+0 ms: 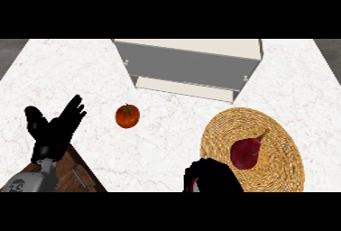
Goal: Pick the can from the placemat and place it in the tiered shelf
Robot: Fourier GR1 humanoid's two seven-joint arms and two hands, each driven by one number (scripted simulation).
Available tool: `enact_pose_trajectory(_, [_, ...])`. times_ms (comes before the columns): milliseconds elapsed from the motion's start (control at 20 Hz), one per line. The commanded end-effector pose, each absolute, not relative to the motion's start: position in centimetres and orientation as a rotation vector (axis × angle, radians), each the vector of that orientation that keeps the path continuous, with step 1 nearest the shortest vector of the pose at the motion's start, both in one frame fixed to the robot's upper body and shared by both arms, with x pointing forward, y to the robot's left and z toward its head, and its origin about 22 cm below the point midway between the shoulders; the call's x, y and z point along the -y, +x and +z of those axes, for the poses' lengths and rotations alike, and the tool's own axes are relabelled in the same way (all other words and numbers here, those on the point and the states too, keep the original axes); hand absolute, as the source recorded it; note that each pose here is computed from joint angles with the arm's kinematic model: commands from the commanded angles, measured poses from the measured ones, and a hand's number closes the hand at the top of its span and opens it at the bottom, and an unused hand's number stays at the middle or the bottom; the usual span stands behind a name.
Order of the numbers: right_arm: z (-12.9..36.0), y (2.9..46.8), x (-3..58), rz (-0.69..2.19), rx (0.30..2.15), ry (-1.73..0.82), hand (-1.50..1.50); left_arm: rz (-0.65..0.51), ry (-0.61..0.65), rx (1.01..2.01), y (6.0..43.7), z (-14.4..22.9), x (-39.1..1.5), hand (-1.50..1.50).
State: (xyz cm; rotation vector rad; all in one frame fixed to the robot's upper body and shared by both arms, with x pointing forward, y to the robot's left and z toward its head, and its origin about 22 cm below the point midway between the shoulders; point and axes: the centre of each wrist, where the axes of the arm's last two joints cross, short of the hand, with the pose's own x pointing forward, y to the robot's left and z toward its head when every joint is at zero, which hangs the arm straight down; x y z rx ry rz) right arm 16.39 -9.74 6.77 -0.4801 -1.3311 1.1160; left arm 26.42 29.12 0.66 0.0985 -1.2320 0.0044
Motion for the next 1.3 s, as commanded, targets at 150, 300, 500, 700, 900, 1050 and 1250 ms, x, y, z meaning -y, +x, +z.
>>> enact_pose_trajectory(150, [11.2, 19.0, 2.9, 0.841, 1.446, -0.633, 1.5, -0.015, 0.059, 1.131, 26.1, -1.3, -27.3, 0.0])
enact_pose_trajectory(300, [14.2, 19.2, 1.8, 0.755, 1.499, -0.729, 1.5, 0.001, 0.087, 1.115, 25.6, -2.3, -28.5, 0.0])
enact_pose_trajectory(500, [17.9, 20.4, 1.3, 0.61, 1.537, -0.833, 1.5, 0.012, 0.083, 1.109, 26.1, -1.6, -28.2, 0.0])
enact_pose_trajectory(700, [21.8, 22.0, 0.4, 0.553, 1.569, -0.919, 1.5, -0.003, 0.064, 1.107, 25.8, -1.5, -27.7, 0.0])
enact_pose_trajectory(900, [26.0, 23.1, 0.0, 0.51, 1.581, -0.971, 1.5, 0.013, 0.071, 1.101, 25.5, -2.3, -27.9, 0.0])
enact_pose_trajectory(1050, [28.9, 25.1, -0.2, 0.428, 1.572, -0.969, 1.5, 0.003, 0.078, 1.1, 25.3, -2.0, -28.5, 0.0])
enact_pose_trajectory(1250, [32.0, 27.0, -0.6, 0.402, 1.549, -0.989, 1.5, 0.034, 0.058, 1.118, 25.9, -1.9, -28.4, 0.0])
